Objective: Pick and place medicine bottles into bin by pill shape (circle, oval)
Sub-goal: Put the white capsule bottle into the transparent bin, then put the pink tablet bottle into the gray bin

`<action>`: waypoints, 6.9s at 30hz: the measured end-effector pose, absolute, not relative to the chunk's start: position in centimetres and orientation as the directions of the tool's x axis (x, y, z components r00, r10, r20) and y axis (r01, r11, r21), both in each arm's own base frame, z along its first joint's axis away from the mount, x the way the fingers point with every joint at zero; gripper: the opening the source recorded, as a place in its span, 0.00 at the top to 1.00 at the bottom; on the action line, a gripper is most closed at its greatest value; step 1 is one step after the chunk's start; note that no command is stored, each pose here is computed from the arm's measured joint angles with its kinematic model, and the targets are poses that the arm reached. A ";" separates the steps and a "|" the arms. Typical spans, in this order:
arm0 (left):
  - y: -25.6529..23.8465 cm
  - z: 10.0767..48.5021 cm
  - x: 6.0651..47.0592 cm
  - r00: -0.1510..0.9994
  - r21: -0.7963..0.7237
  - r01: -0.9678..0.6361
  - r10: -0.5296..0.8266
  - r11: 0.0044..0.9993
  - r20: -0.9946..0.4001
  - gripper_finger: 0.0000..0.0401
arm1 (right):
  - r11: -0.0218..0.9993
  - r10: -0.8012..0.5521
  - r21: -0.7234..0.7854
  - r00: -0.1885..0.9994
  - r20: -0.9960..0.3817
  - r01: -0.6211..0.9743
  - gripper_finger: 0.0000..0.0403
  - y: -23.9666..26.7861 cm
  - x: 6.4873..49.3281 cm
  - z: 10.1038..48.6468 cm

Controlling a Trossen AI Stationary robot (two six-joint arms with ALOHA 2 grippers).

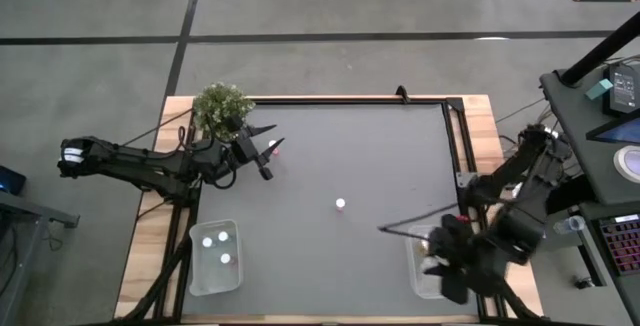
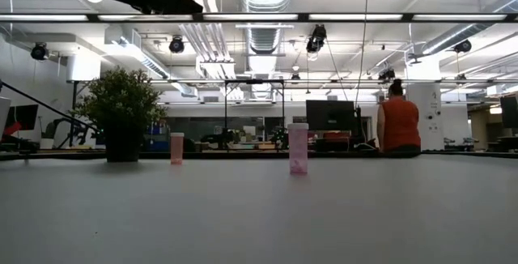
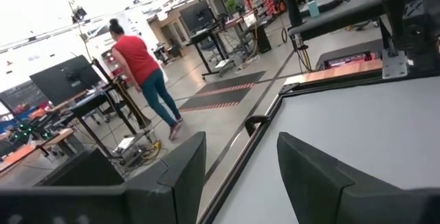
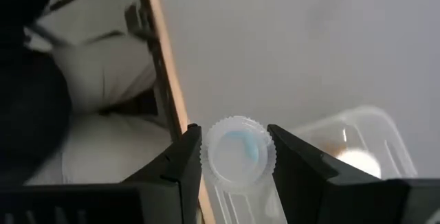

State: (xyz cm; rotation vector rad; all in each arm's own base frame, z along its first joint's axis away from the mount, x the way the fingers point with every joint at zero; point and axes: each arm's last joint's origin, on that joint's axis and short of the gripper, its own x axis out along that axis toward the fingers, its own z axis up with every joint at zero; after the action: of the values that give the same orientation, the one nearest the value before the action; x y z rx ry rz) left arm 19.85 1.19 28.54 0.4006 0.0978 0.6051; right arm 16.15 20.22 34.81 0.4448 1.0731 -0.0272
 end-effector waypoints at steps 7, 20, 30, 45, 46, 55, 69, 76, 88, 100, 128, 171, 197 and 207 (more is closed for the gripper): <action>1.2 28.6 19.8 0.820 0.356 -0.543 0.571 0.760 0.032 0.60 | 0.931 0.226 0.329 0.461 -0.858 0.157 0.66 21.3 11.4 32.4; 1.2 29.9 19.7 0.808 0.232 -0.589 0.572 0.774 0.143 0.60 | 0.963 0.222 0.269 0.528 -0.820 0.013 0.66 20.0 7.8 28.0; 1.2 30.2 19.7 0.803 0.172 -0.595 0.571 0.785 0.171 0.60 | 0.963 0.236 0.136 0.479 -0.845 -0.234 0.66 19.9 6.8 24.1; 1.2 30.2 19.7 0.802 0.158 -0.595 0.571 0.788 0.173 0.60 | 0.951 0.178 0.046 0.419 -0.890 -0.307 0.66 21.7 6.9 21.4; 1.2 30.2 19.7 0.802 0.158 -0.595 0.571 0.788 0.173 0.60 | 0.949 0.177 0.042 0.419 -0.890 -0.312 0.66 21.9 7.0 21.2; 1.2 30.2 19.7 0.802 0.158 -0.596 0.572 0.788 0.173 0.60 | 0.947 0.109 -0.027 0.401 -0.910 -0.321 0.66 22.7 7.2 19.5; 1.2 30.4 19.6 0.798 0.116 -0.597 0.571 0.794 0.193 0.60 | 0.942 0.040 -0.093 0.382 -0.923 -0.323 0.66 23.2 7.4 17.9; 1.2 30.5 19.6 0.798 0.092 -0.594 0.571 0.799 0.194 0.60 | 0.943 0.045 -0.086 0.380 -0.924 -0.320 0.66 23.3 7.4 17.9; 1.2 30.5 19.6 0.797 0.087 -0.595 0.571 0.799 0.197 0.60 | 0.947 0.095 -0.039 0.393 -0.914 -0.319 0.59 23.4 7.4 18.5; 1.2 30.5 19.6 0.797 0.062 -0.592 0.571 0.804 0.197 0.60 | 0.947 0.129 -0.007 0.399 -0.908 -0.322 0.55 22.9 7.2 19.6; 0.0 29.9 20.4 0.884 0.030 -0.444 0.432 0.896 0.177 0.60 | 0.989 -0.083 -0.145 0.954 -0.286 0.043 0.62 16.1 12.5 30.7; -5.7 27.8 34.8 0.945 -0.114 -0.222 0.184 0.968 -0.272 0.60 | 0.911 0.111 -0.412 0.955 0.274 0.012 0.89 6.6 17.3 22.2; -7.0 21.0 39.4 0.722 0.079 -0.153 0.166 0.985 -0.671 0.60 | 0.925 0.097 -0.379 0.944 0.316 0.032 0.89 5.9 15.7 22.1; -6.6 20.6 39.5 0.715 0.095 -0.159 0.181 0.983 -0.676 0.36 | 0.924 0.097 -0.380 0.944 0.314 0.031 0.89 5.9 15.7 22.1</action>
State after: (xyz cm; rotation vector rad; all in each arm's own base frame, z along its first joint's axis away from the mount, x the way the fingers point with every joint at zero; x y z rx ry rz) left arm 39.55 -6.57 20.59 0.0308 0.7514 0.1881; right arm 15.72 5.88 22.09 -0.3918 -0.3353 0.0343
